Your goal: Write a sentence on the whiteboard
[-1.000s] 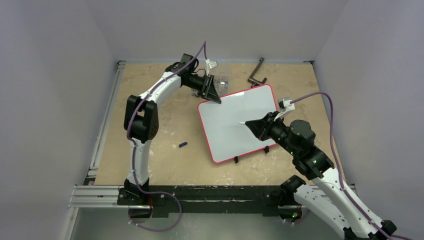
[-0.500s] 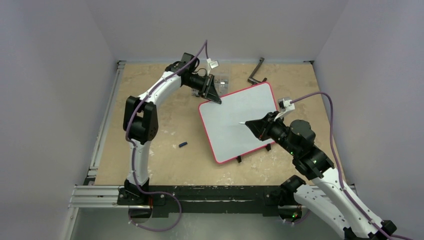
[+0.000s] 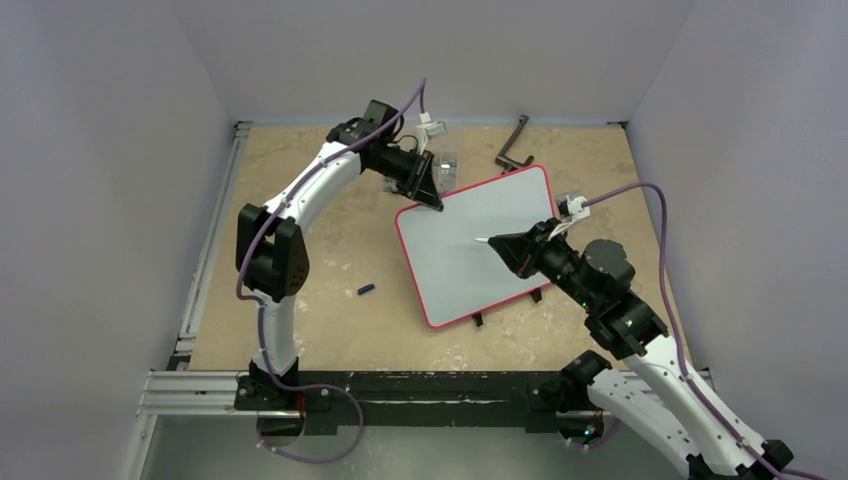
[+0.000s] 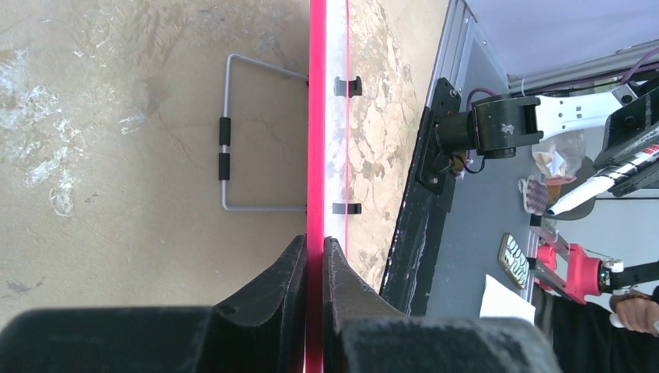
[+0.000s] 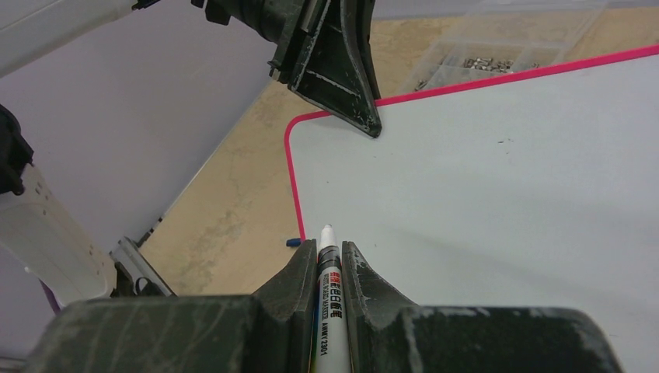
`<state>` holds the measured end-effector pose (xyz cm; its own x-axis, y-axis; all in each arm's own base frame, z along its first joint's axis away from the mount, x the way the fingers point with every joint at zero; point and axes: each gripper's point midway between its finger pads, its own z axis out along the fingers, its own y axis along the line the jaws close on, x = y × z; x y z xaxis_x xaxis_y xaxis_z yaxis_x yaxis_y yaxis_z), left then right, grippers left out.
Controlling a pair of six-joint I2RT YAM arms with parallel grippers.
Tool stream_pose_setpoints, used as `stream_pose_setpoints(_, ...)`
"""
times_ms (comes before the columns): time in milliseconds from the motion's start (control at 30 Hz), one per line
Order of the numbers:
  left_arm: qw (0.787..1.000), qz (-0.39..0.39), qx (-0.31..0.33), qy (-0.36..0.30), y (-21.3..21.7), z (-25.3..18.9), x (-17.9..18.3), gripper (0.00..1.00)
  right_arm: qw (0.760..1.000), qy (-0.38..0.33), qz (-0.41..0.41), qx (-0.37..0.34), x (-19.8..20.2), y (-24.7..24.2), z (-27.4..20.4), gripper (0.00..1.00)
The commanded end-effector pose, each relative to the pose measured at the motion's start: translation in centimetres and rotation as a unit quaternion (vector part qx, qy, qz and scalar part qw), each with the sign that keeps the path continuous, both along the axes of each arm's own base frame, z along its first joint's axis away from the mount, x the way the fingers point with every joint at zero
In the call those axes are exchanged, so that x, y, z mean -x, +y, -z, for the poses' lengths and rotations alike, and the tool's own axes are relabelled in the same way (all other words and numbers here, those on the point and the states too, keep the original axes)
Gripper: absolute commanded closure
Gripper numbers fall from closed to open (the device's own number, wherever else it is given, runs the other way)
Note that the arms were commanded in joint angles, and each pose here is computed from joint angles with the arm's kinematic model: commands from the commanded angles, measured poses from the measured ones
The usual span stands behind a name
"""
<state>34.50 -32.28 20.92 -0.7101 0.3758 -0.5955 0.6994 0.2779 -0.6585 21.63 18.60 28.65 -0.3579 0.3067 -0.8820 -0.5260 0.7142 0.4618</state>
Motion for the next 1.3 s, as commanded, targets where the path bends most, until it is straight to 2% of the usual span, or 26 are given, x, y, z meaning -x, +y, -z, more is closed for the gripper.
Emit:
stream_pose_setpoints(0, 0.997, 0.006, 0.007, -0.075, 0.4, -2.8, 0.3, 1.0, 0.998, -0.054, -0.022, -0.002, 0.0, 0.5, -2.0, 1.0)
stream_pose_setpoints(233, 0.996, -0.004, 0.003, -0.087, 0.4, -2.7, 0.1, 1.0, 0.994, -0.085, -0.063, -0.004, 0.3, 1.8, -2.1, 1.0)
stream_pose_setpoints(700, 0.995, -0.016, 0.003, -0.098, 0.2, -2.9, 0.0, 1.0, 0.989, -0.11, -0.096, -0.005, -2.1, 4.7, -1.3, 1.0)
stream_pose_setpoints(1000, 0.995, -0.017, -0.002, -0.098, 0.2, -2.6, 0.0, 1.0, 0.991, -0.112, -0.072, 0.024, -4.6, 6.2, -1.5, 1.0)
stream_pose_setpoints(1267, 0.995, -0.023, -0.003, -0.099, 0.2, -2.4, 0.0, 1.0, 0.988, -0.124, -0.073, 0.055, -4.6, 8.9, -1.4, 1.0)
